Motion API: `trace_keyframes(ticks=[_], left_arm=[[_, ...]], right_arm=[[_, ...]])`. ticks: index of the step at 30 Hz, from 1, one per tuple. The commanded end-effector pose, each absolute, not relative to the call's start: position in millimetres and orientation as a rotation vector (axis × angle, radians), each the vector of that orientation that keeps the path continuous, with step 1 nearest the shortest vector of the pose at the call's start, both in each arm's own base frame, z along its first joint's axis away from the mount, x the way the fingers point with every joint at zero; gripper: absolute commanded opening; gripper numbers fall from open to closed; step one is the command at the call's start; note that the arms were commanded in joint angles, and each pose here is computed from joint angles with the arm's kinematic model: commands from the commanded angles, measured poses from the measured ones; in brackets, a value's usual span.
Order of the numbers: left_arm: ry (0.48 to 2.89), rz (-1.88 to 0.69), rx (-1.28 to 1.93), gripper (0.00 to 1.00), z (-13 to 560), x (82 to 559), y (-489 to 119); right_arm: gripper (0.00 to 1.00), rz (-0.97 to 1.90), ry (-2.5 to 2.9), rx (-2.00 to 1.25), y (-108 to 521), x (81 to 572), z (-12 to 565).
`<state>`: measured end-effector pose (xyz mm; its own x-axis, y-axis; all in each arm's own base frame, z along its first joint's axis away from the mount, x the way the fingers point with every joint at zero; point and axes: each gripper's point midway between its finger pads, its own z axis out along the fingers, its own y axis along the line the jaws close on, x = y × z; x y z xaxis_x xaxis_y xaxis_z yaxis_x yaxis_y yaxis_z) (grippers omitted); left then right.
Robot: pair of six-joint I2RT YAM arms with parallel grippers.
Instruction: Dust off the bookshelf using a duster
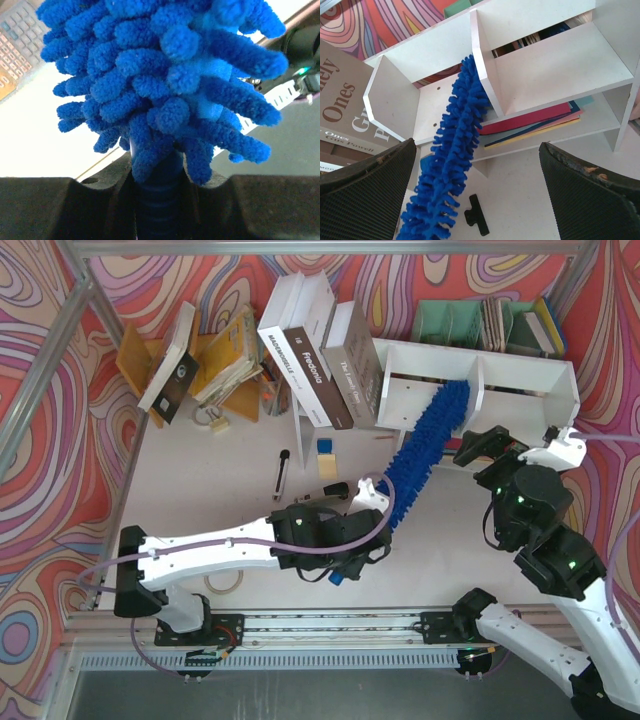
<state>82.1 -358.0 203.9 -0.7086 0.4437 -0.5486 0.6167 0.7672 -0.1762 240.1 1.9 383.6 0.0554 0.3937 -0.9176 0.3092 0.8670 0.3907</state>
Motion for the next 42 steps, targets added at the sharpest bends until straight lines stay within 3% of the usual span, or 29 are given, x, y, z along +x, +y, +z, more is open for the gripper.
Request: trace_keyframes(ticks=[1,11,29,36,42], left_arm=[[2.508,-0.421,0.903,0.0,209,55,-335],[2.534,-0.42,0.815,0.0,214,36,-300],[2.355,-0.352,0.798,0.0,234,105,-384],[2.33,-0.175,0.643,0.0,241,126,-356],[2.296,-0.173,0.481,0.0,248,121,-326]], right_arm=[[0.99,0.061,1.525,0.606,-2,240,382],[0.99,0.072,1.532,0.605,2,244,379],[0.99,0.065,1.51,0.622,-7,233,380],[0.99,0.072,1.526,0.621,-4,236,376],[0.99,0.071,1.529,0.617,-2,239,373]])
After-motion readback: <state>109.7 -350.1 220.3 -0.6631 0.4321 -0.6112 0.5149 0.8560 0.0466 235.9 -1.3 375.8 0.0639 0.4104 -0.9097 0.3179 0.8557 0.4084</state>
